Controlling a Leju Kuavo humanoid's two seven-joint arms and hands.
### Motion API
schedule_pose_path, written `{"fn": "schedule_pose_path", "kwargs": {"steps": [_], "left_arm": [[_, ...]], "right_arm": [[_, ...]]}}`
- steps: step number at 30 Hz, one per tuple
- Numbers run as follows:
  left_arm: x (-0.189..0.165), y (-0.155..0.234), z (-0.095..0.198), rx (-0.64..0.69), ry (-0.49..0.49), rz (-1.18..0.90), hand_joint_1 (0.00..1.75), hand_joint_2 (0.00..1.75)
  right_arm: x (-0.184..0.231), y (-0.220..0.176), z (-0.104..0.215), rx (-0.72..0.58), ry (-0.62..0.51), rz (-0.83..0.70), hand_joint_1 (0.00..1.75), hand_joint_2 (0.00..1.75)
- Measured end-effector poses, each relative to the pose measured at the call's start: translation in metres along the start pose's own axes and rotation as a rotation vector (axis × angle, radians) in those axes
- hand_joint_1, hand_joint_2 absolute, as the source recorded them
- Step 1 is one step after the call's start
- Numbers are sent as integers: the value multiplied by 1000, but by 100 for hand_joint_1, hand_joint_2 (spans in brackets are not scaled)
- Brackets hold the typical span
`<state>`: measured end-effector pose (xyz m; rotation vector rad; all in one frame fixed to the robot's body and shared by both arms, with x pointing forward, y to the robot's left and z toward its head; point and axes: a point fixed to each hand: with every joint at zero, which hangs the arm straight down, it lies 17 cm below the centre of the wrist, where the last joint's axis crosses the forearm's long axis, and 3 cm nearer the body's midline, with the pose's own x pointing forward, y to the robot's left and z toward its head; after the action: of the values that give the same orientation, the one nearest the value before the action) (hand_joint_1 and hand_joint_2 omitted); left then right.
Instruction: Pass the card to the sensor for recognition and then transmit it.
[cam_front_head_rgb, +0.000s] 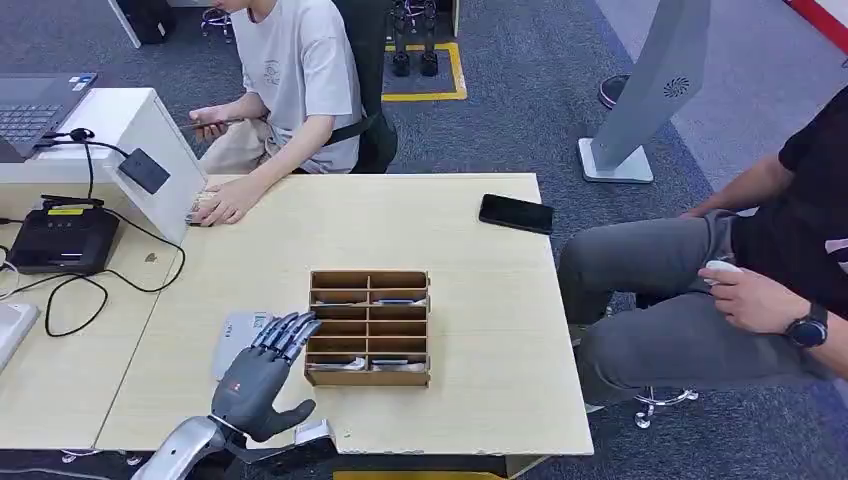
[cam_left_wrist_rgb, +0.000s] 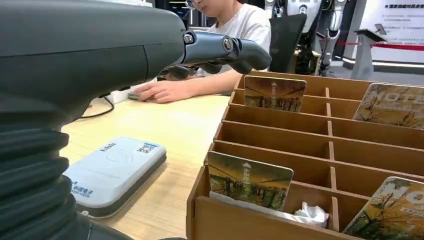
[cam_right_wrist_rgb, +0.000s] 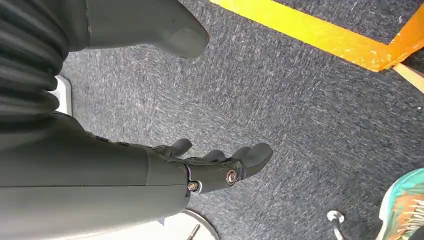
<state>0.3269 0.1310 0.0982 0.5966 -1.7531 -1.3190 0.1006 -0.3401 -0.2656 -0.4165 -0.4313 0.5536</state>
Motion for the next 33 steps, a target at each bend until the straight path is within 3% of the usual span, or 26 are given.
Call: {"fn": "schedule_pose_path", "kwargs": {"steps": [33], "left_arm": [[-9, -8, 1, -5, 31, -39, 0, 175]], "right_arm": [[-1, 0, 0, -1, 4, -5, 0, 175]]}}
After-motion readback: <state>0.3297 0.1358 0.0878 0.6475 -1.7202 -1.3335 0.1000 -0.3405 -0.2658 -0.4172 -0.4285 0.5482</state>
